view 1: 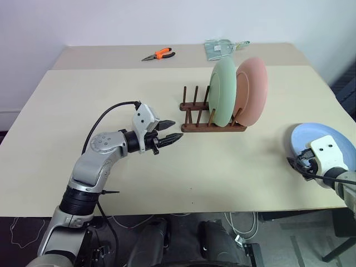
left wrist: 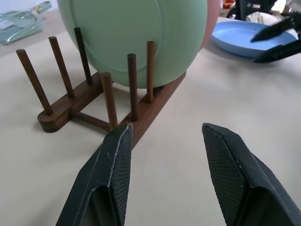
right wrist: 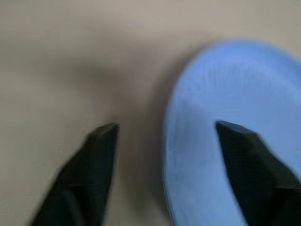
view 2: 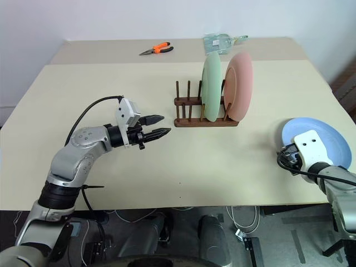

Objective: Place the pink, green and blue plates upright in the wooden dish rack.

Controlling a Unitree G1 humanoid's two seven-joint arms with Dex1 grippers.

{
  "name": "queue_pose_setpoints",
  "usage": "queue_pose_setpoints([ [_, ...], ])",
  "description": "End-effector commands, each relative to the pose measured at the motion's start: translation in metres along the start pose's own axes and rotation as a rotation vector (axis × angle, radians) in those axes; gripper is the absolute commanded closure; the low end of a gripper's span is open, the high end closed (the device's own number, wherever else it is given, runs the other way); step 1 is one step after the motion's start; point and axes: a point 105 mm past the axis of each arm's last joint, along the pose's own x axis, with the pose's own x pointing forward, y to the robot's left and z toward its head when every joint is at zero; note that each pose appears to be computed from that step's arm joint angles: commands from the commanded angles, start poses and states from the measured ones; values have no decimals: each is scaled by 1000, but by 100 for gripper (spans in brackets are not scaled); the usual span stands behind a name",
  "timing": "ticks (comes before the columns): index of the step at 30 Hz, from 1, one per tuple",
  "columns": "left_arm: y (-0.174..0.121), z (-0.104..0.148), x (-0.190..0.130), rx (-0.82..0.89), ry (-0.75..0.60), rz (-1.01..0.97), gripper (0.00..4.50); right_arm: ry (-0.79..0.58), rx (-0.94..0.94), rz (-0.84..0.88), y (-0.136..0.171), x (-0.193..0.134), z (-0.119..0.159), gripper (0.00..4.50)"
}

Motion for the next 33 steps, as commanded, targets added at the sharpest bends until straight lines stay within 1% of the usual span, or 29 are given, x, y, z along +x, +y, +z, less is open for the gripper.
queue_pose_setpoints([
  [1, -2, 9, 0, 25, -26, -7, 209, 38, -27, -89, -19, 2, -5, 339],
  [2, -3, 8, 0, 25, -26, -7, 209, 41, -41, -91, -20, 2, -4, 393],
  [3, -3, 8, 0, 24, -26, -7, 209, 32, -40, -86, -19, 3, -2, 438],
  [4, -4, 8, 0, 24, -26, -6, 209, 20, -40, -85, -19, 3, 2, 446],
  [5, -3, 8, -1, 24, -26, -2, 209, -4, -78, -102, -21, 3, 10, 446],
  [6, -2, 7, -2, 24, -24, 5, 209, -77, -135, -126, -25, 1, 27, 446],
  [7, -2, 6, -3, 23, -21, 12, 209, -159, -181, -153, -29, -2, 46, 446],
  [9, 0, 1, -5, 17, -9, 23, 209, -373, -228, -260, -40, -14, 96, 446],
  [10, 1, -1, -7, 16, 0, 25, 209, -461, -225, -294, -43, -21, 115, 446],
  [11, 1, -6, -7, 25, 15, 28, 209, -572, -188, -287, -40, -30, 137, 446],
  [12, 0, -10, -8, 27, 27, 29, 209, -704, -127, -250, -32, -42, 162, 446],
  [14, 0, -14, -8, 36, 37, 33, 209, -876, -41, -178, -21, -61, 191, 446],
  [15, 4, -15, -9, 46, 26, 65, 209, -1024, 76, -79, -11, -80, 216, 446],
  [16, 10, -14, -10, 54, 11, 100, 209, -1138, 172, 26, -2, -98, 236, 446],
  [17, 13, -14, -11, 59, 1, 124, 209, -1207, 230, 107, 5, -111, 248, 446],
  [18, 18, -14, -13, 54, -7, 152, 209, -1267, 308, 232, 15, -124, 259, 446],
  [20, 24, -18, -20, 59, -5, 190, 209, -1362, 470, 547, 43, -151, 281, 446],
  [21, 27, -21, -24, 57, 2, 207, 209, -1376, 531, 700, 59, -162, 289, 446],
  [22, 30, -24, -27, 59, 12, 216, 209, -1368, 554, 808, 73, -170, 294, 446],
  [23, 31, -26, -29, 63, 20, 222, 209, -1346, 581, 893, 86, -173, 298, 446],
  [25, 34, -27, -32, 70, 26, 228, 209, -1276, 654, 994, 104, -168, 304, 446],
  [27, 37, -27, -33, 71, 24, 236, 209, -1139, 758, 973, 121, -140, 306, 446],
  [28, 38, -26, -33, 73, 22, 240, 209, -1060, 791, 953, 132, -123, 304, 446],
  [29, 38, -26, -33, 73, 19, 244, 209, -1010, 812, 954, 141, -114, 300, 446],
  [31, 39, -25, -33, 70, 11, 250, 209, -936, 863, 978, 152, -101, 293, 446],
  [33, 38, -25, -33, 68, 10, 250, 209, -894, 894, 975, 156, -92, 290, 446],
])
